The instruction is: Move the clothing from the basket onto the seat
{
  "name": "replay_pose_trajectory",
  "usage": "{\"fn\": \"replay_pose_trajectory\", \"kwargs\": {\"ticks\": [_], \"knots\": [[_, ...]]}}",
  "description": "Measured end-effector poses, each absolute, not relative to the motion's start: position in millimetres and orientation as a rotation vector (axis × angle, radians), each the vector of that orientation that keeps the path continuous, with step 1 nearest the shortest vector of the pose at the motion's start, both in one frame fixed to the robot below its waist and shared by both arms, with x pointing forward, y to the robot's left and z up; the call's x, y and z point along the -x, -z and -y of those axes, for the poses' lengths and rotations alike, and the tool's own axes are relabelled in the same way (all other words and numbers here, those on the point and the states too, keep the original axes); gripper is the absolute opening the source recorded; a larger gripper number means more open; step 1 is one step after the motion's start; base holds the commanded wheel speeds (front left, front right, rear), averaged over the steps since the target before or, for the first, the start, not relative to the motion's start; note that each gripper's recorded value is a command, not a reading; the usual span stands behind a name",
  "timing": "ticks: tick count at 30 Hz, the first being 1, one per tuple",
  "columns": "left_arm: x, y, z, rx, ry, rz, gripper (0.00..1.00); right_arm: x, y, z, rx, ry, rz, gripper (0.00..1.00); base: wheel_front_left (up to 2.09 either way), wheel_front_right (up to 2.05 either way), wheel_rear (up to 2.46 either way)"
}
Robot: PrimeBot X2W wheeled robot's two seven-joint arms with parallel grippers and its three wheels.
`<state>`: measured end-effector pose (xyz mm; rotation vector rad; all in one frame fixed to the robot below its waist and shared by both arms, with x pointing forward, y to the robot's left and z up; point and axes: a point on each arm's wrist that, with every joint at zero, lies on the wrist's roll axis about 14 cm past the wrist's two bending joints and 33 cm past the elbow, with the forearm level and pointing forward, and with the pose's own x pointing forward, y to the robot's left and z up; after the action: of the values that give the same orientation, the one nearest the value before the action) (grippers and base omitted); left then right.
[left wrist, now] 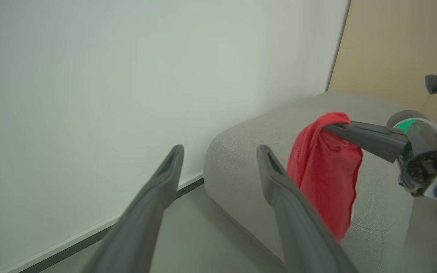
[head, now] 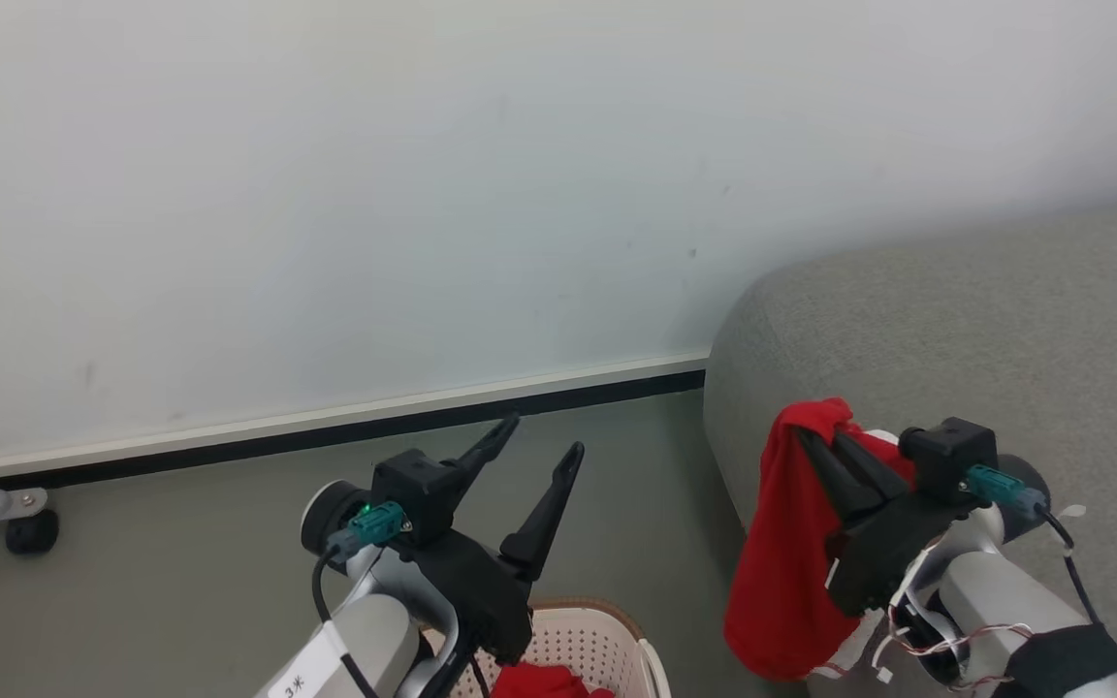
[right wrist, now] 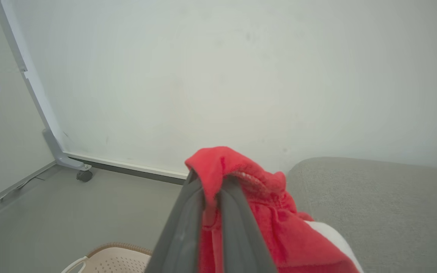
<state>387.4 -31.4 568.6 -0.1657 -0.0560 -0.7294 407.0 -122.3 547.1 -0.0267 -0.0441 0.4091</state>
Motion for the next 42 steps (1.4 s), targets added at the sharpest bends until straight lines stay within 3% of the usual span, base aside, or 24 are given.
{"fn": "replay_pose_trajectory", "kwargs": {"ticks": [27,33,42], "knots": [[-318,-543,131,0.254,1.043,-0.022,1.00,-347,-592,237,0.155,-0.153,0.208,0.00,0.00,0.00,0.00],[-322,-535,136,0.268,1.052,-0.038,1.00,-358,-606,253,0.185,-0.120,0.228,0.00,0.00,0.00,0.00],[-356,-530,123,0.260,1.012,-0.016,1.00,-411,-702,300,0.232,-0.011,0.402,0.00,0.00,0.00,0.00]]}}
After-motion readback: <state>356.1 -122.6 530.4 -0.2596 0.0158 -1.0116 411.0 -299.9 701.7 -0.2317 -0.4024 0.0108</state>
